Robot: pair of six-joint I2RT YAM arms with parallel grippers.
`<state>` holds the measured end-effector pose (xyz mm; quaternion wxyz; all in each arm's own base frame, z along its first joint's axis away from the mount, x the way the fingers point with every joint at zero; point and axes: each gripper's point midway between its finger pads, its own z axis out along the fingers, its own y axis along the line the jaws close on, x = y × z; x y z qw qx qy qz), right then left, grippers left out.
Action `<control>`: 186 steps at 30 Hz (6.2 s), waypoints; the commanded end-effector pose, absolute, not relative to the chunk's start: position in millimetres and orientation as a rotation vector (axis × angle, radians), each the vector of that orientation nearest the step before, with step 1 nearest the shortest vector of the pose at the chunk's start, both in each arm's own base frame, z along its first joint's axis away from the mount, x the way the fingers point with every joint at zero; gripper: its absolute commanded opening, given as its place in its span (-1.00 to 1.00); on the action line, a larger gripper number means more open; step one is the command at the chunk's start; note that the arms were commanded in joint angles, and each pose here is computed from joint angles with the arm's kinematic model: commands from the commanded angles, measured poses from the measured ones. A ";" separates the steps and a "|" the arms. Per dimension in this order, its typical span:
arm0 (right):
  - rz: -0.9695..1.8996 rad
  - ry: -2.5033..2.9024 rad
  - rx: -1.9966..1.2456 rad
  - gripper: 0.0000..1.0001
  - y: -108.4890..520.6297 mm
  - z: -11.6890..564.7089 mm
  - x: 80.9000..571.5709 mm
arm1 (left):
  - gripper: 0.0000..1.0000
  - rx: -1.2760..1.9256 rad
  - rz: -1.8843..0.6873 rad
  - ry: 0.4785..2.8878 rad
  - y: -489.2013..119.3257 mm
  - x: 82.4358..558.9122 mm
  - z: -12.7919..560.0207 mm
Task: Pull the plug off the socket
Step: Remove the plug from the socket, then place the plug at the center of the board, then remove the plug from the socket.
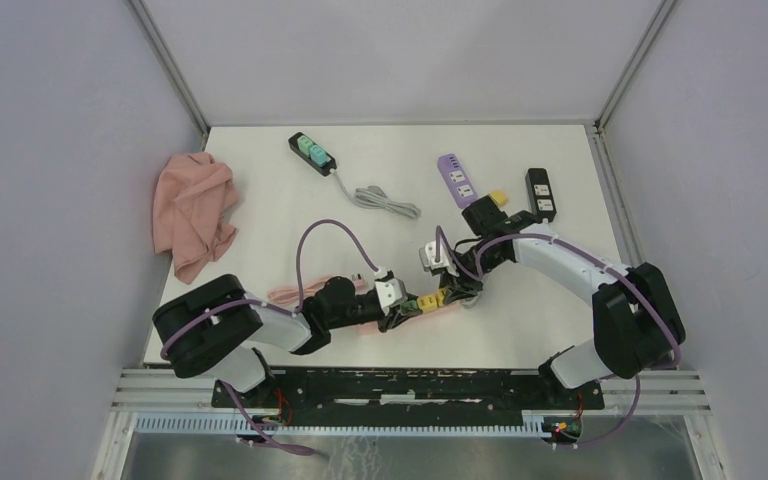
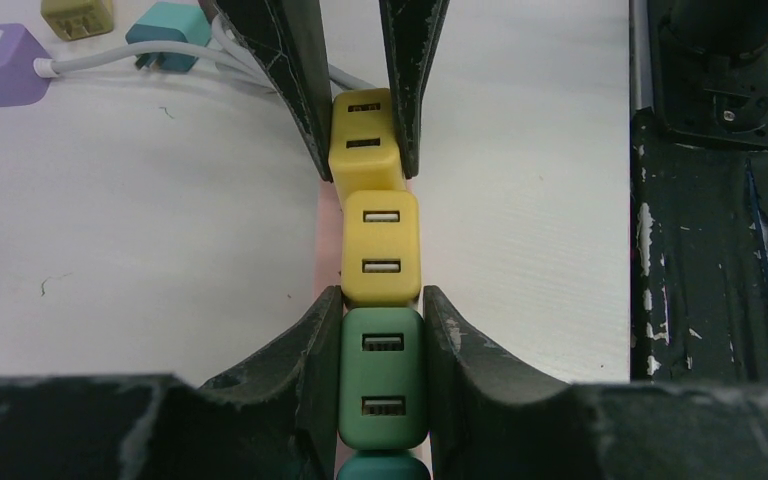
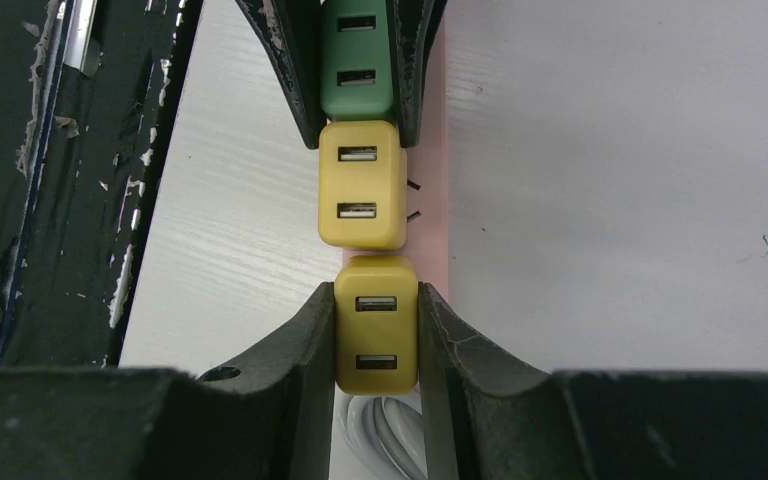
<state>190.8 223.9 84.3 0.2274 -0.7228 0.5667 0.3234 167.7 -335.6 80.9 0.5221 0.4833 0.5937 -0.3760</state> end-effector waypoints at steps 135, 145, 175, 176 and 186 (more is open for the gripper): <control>0.910 1.544 -1.788 0.68 219.9 107.4 197.6 | -0.91 1.133 -0.919 1.531 -319.3 157.4 66.6; 0.926 1.579 -1.745 0.68 227.7 107.1 201.5 | -0.90 1.129 -0.929 1.527 -320.3 156.8 67.3; 0.810 1.567 -1.950 -0.44 270.2 73.6 181.4 | -0.83 1.083 -0.960 1.501 -322.2 156.7 74.9; 0.812 1.549 -1.967 -0.51 268.8 74.6 179.4 | -0.79 1.080 -0.960 1.503 -321.7 156.6 74.6; 0.791 1.484 -2.087 -0.86 255.7 74.3 171.0 | 0.62 1.013 -0.905 1.473 -304.0 159.4 87.1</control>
